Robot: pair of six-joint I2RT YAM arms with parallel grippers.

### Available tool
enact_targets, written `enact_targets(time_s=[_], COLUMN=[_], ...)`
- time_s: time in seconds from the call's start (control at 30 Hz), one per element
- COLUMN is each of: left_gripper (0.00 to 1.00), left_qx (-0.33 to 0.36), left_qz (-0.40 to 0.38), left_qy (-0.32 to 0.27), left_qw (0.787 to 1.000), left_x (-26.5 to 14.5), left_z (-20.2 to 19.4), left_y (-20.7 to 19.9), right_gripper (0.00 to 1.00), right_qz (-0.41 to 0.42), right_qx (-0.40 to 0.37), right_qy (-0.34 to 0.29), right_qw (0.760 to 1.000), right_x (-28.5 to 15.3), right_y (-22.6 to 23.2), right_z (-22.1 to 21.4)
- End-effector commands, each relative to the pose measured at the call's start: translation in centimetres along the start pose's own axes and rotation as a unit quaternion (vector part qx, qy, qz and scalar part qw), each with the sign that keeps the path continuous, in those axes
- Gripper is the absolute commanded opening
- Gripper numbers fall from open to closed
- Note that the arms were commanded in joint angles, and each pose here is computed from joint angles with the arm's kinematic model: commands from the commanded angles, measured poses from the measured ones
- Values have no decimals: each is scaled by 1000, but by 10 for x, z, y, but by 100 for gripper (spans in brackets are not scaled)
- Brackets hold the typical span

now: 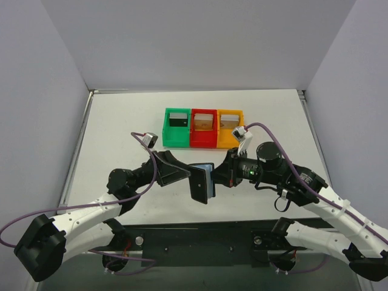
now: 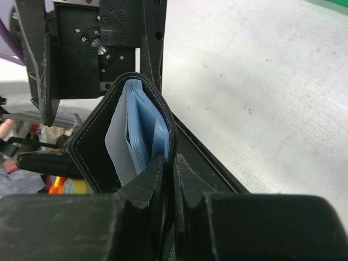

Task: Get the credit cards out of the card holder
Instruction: Open the card holder at the center of the board.

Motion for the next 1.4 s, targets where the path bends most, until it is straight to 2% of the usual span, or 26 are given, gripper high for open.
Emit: enact_targets(time_s=[0.0,0.37,0.53,0.8,1.17,1.23,1.37], left_gripper=[84,84,84,84,84,82,70], left_qx=[29,38,33,26,38,38,47], left_qz=[10,72,99,99,98,100,103], left_qy=[17,16,10,1,-9,-9,-7], left_qw=[999,997,995,995,994,994,994], left_x=[9,10,2,1,1,1,1], left_z=[0,-4,-6,-6,-6,-7,-7], left_y=[-4,18,30,35,36,38,39], right_gripper=[0,0,0,0,0,0,0], right_qz=[-77,-176,-182,-191,-184,-184,-178], right_qx=[-36,-67,-69,-67,-67,-67,-62], right_qy=[38,58,49,45,67,67,64], right_qw=[996,980,980,978,978,978,980], right_x=[-2,-4,-10,-14,-6,-5,-4], right_y=[-6,-7,-6,-6,-1,-1,0], right_z=[2,8,12,15,10,10,10])
Point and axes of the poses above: each gripper's point midway between its finger pads, its own x axis out along the fingers, its own y axis along the line the jaws close on, z = x × y, the point moved 9 cm from there along -x, back along the fingers, and after that the axes turned 13 degrees about -x, right-handed, at the moved point
